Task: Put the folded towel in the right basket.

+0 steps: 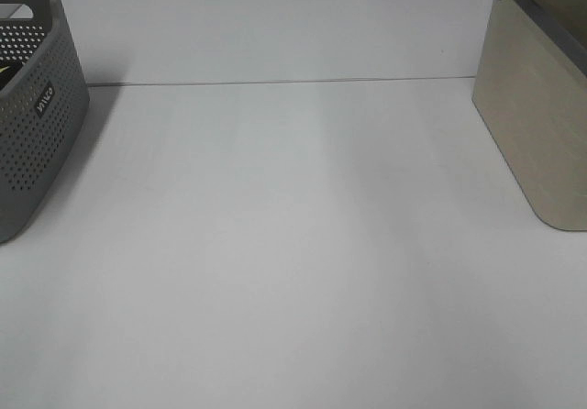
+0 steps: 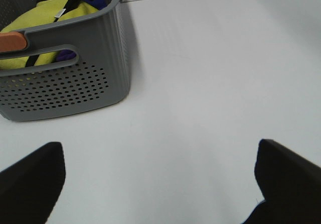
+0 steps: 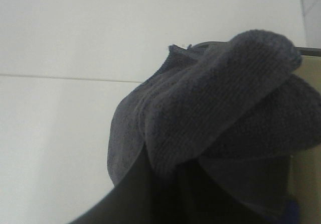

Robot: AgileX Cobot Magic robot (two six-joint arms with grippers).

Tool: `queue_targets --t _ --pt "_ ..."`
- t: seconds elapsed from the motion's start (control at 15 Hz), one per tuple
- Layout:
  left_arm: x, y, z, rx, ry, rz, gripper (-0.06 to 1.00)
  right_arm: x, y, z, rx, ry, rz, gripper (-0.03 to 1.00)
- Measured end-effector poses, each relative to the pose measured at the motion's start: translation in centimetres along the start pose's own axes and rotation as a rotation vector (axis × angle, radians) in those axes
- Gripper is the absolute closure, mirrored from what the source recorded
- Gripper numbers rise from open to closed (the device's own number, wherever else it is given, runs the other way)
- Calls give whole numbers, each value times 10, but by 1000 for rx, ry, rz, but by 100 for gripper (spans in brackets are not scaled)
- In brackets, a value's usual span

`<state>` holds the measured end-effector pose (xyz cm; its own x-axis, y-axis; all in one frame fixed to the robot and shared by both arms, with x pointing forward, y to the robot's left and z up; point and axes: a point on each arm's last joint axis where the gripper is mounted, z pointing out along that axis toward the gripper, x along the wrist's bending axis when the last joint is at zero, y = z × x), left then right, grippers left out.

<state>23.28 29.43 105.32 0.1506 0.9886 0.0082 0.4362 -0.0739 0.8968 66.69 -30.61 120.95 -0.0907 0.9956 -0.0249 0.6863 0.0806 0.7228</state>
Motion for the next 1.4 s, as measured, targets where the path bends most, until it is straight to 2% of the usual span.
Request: queue_targets --t 0.2,0.4,0.67,0.73,0.87,0.93,1.0,1.2,1.4 --pt "0 0 0 0 0 0 -3 -48 -8 -7 3 -60 109 91" --pt "0 0 0 0 0 0 -3 -69 -28 13 94 -63 168 91" --pt "0 0 0 0 0 0 -3 -76 -68 82 302 -32 207 87" --pt "0 0 0 0 0 0 -3 -78 -78 101 351 -24 216 77" --pt "0 0 0 0 0 0 -3 -79 -82 110 365 -21 220 50" --pt "0 0 0 0 0 0 -3 -78 -80 109 354 -14 225 36" --pt "0 0 0 0 0 0 -3 -76 -77 104 332 -2 232 28" --pt "0 0 0 0 0 0 -3 -54 -61 83 266 35 204 24" --pt "0 0 0 0 0 0 -3 1 -46 63 231 83 84 23"
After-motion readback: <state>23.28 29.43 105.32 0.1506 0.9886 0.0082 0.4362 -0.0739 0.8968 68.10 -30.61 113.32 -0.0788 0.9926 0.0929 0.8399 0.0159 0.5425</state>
